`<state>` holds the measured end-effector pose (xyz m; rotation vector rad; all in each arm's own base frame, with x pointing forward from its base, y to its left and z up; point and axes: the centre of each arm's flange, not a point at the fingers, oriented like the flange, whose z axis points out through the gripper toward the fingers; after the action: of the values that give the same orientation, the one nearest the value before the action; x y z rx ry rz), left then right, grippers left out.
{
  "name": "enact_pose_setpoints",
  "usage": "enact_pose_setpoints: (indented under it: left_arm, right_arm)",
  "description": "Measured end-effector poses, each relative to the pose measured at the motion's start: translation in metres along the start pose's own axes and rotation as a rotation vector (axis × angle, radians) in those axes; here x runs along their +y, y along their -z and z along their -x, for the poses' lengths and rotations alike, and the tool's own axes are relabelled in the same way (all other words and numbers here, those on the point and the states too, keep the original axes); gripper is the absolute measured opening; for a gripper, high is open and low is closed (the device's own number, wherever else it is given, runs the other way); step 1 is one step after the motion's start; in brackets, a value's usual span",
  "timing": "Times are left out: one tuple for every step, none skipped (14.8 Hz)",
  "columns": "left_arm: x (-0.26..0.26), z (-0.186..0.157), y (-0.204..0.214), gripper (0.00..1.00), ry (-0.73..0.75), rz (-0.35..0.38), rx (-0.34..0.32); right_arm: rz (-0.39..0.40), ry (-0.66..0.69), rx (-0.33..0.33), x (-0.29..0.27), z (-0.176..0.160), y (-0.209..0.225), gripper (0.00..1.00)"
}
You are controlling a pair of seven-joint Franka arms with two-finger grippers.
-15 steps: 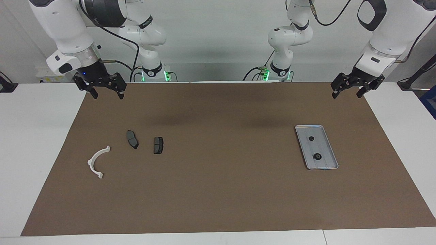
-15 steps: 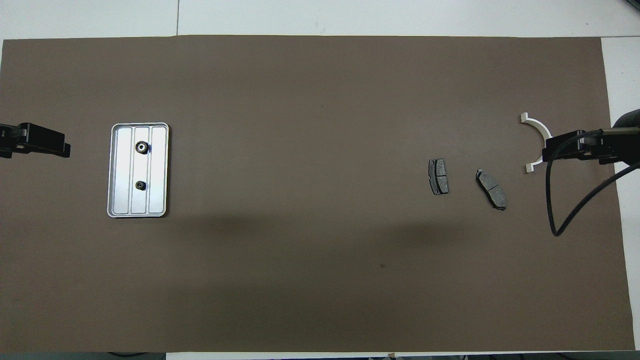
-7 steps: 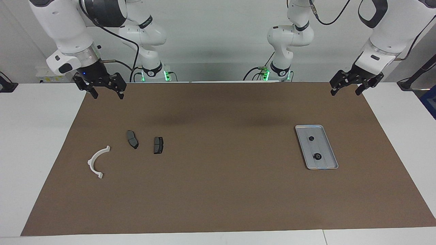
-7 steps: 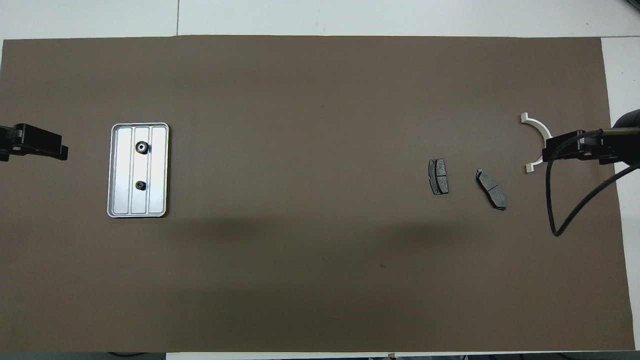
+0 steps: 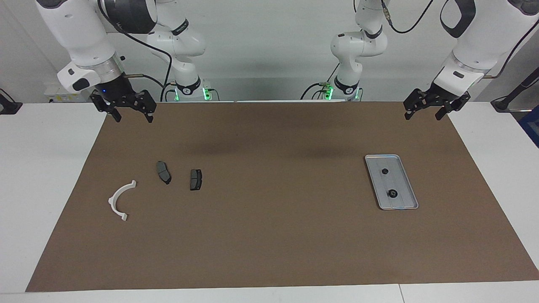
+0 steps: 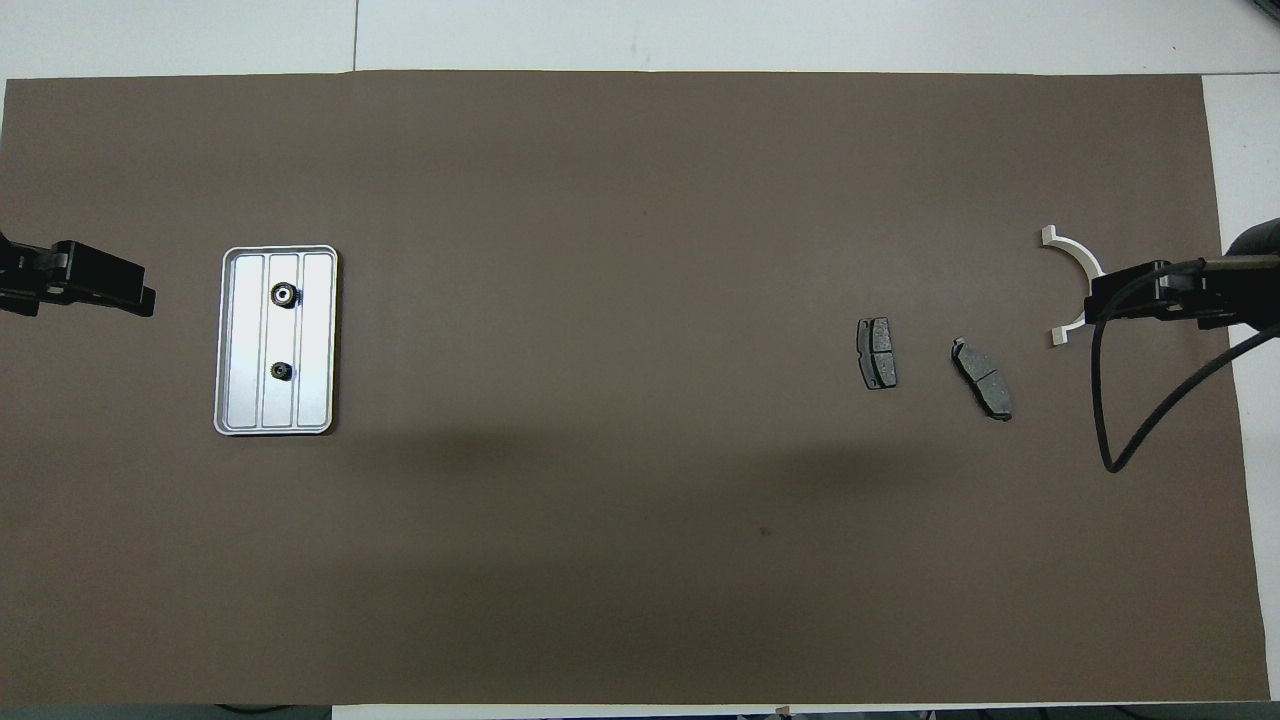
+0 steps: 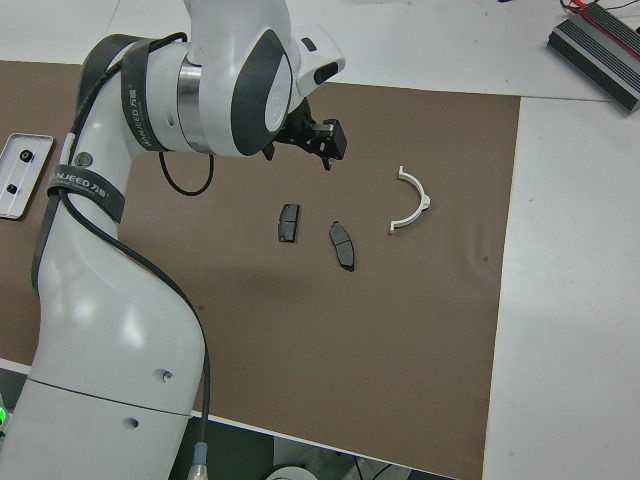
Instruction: Pick bearing gear from pile to tray
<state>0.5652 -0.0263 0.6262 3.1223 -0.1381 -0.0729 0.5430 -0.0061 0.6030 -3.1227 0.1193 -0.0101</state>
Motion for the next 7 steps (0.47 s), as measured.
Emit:
enact_pose_setpoints:
  left_arm:
    - [0.0001,0.0,0.0009,1.0,0.0,0.0,0.002]
    - [0.0002,0.0,0.0014,1.0,0.0,0.0,0.003]
    - [0.0005,0.0,0.0016,1.0,-0.001,-0.001,0.003]
    - [0.0011,0.0002,0.0021,1.0,-0.002,-0.002,0.003]
    - [0.0024,0.0008,0.0028,1.0,-0.005,-0.002,0.0]
    - [0.0041,0.0024,0.0036,1.0,-0.008,-0.002,-0.008]
    - [0.0055,0.0039,0.0046,1.0,-0.01,-0.002,-0.012]
  right_arm:
    - [0.0,0.0,0.0,0.0,0.0,0.0,1.0]
    - [0.0,0.0,0.0,0.0,0.0,0.0,1.0]
    - [0.0,0.0,0.0,0.0,0.0,0.0,1.0]
    - [0.0,0.0,0.0,0.0,0.0,0.0,1.0]
    - [0.0,0.0,0.0,0.0,0.0,0.0,1.0]
    - [0.0,0.0,0.0,0.0,0.0,0.0,1.0]
    - [0.0,0.0,0.0,0.0,0.0,0.0,1.0]
